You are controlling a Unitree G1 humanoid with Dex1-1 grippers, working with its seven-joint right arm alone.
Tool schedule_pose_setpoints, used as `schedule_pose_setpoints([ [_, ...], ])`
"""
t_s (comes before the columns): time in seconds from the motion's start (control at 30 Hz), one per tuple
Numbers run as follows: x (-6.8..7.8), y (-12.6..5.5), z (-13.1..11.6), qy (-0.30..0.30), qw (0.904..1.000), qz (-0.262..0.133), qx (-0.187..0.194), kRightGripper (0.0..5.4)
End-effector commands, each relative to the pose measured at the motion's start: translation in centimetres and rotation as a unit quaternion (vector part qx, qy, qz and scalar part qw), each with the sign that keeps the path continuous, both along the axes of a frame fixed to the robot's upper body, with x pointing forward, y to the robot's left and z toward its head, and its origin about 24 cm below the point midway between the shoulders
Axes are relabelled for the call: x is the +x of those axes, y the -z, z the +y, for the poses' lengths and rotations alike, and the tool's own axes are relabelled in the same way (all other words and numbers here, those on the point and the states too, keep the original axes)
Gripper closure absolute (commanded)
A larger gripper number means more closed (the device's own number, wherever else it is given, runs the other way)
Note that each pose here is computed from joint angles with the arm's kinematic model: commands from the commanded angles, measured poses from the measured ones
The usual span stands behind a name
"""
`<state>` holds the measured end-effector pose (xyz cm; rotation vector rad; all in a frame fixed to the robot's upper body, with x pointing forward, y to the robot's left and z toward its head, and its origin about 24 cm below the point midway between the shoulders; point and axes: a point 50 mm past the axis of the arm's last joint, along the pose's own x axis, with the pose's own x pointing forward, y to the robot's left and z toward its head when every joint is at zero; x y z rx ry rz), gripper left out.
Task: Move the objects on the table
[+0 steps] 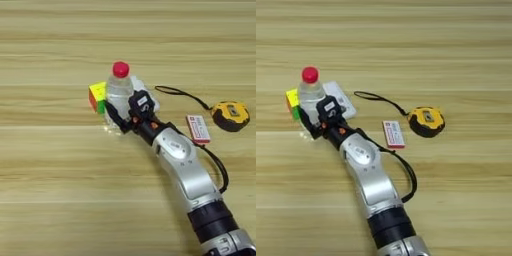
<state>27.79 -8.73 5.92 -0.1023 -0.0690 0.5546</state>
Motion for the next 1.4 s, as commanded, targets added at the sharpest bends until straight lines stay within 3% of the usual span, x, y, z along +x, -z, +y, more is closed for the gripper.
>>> schedule_pose_setpoints([
  [0.03,1.4,-4.5,-1.0,0.025,0.9953,-0.091,0.022,2.25],
  [0.3,1.2,-4.1,-3.5,0.064,0.9942,-0.086,0.011,2.25],
  [0.9,-1.8,-2.4,-7.8,0.128,0.9900,-0.057,-0.010,2.25],
  [1.4,-3.1,-1.2,-8.6,0.142,0.9893,-0.031,-0.013,2.27],
])
